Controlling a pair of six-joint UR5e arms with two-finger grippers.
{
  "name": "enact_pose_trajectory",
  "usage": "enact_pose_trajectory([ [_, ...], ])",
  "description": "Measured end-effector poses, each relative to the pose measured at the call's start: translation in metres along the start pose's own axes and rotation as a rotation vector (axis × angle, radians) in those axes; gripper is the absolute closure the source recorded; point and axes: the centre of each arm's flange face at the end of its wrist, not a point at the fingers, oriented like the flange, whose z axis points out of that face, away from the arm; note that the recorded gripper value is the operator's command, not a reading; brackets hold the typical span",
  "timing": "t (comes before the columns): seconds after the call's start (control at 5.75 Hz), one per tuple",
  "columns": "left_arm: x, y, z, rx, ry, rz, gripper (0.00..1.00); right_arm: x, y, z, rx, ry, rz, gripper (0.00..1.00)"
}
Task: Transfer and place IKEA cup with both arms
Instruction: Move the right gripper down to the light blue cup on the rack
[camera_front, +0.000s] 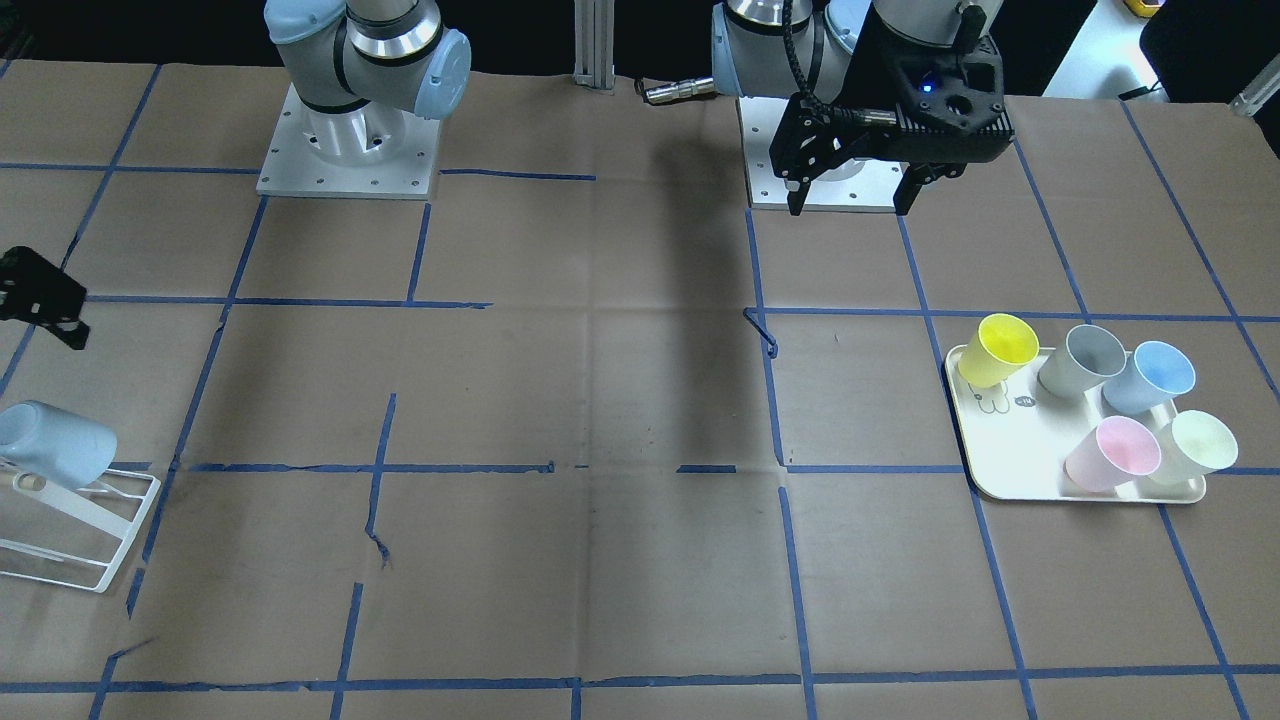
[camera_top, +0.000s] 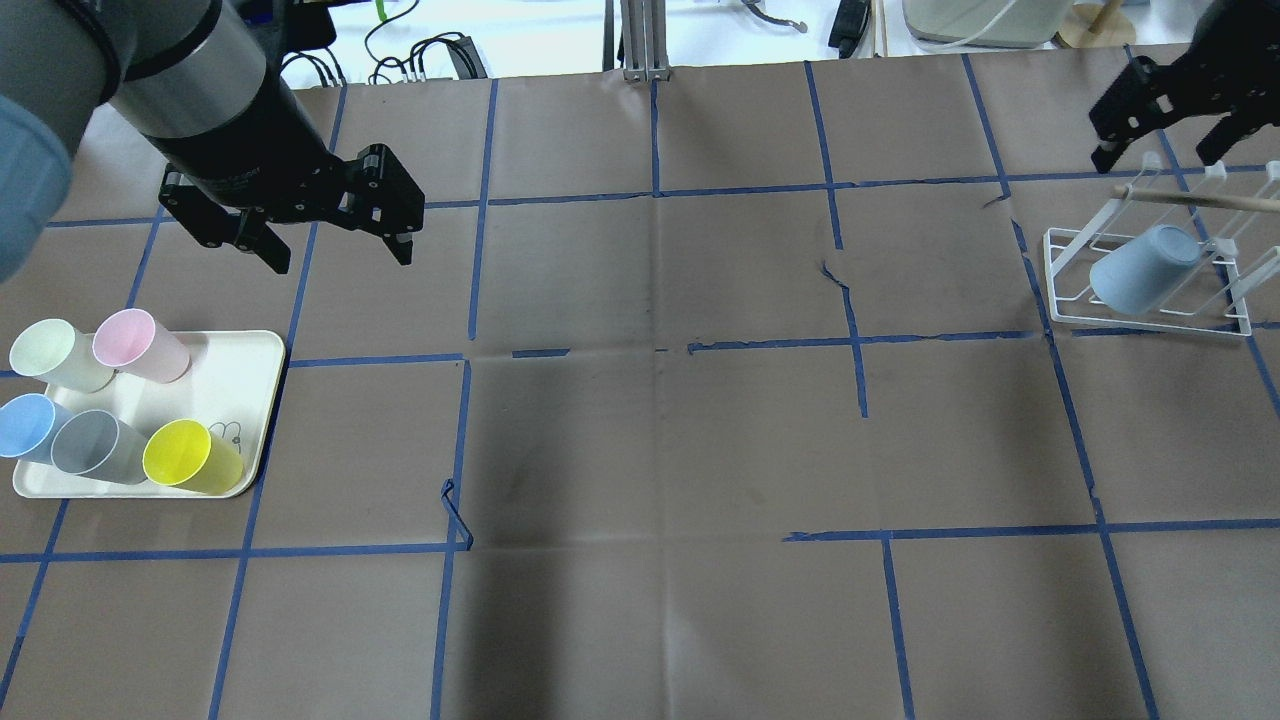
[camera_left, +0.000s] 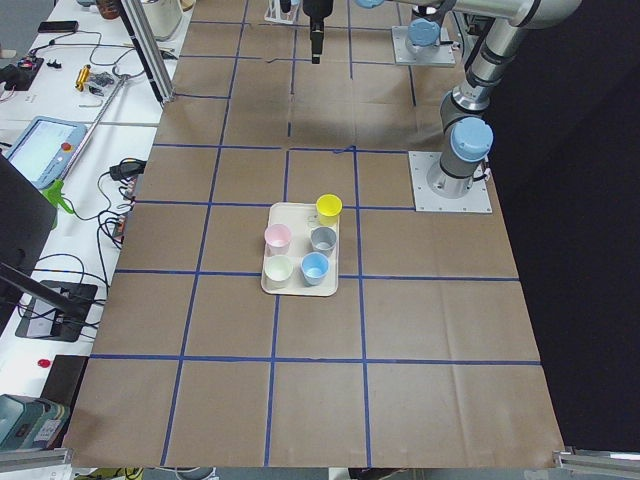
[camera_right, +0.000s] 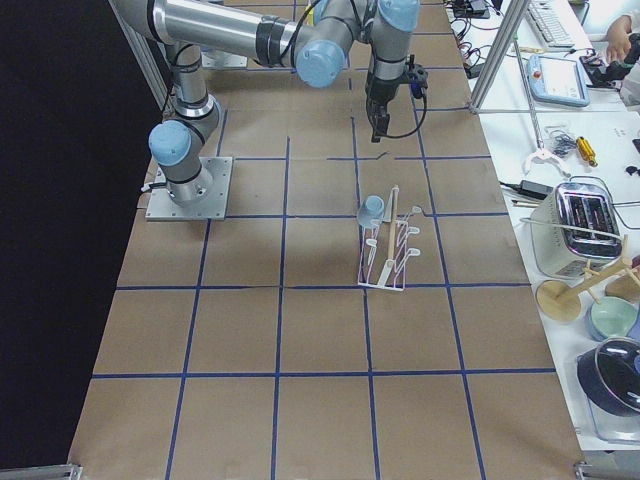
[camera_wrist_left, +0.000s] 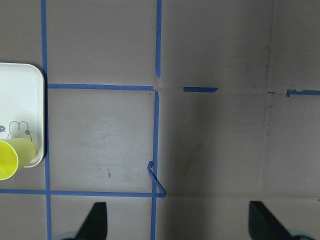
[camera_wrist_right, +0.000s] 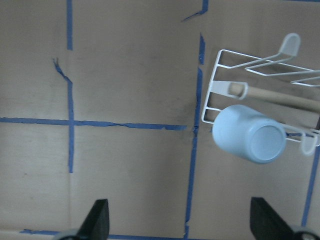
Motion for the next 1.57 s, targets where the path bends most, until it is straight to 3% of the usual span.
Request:
enact_pose_trajectory([
  [0.17, 0.000, 0.000, 0.000, 0.000, 0.000, 0.000, 0.01, 0.049, 0.000, 0.022, -0.006, -0.005, -0.045, 0.00],
  [0.52, 0.000, 0.000, 0.000, 0.000, 0.002, 0.000, 0.01, 0.073, 0.004, 0.077, -0.057, -0.046, -0.060, 0.00],
  [1.04, 0.001, 0.000, 0.000, -0.001, 0.005, 0.000, 0.01, 0.067, 0.013, 0.136, -0.003, -0.008, -0.023, 0.00],
  [1.57, 0.001, 0.000, 0.000, -0.001, 0.010, 0.001, 0.01, 0.066, 0.013, 0.154, 0.006, -0.011, -0.021, 0.00],
])
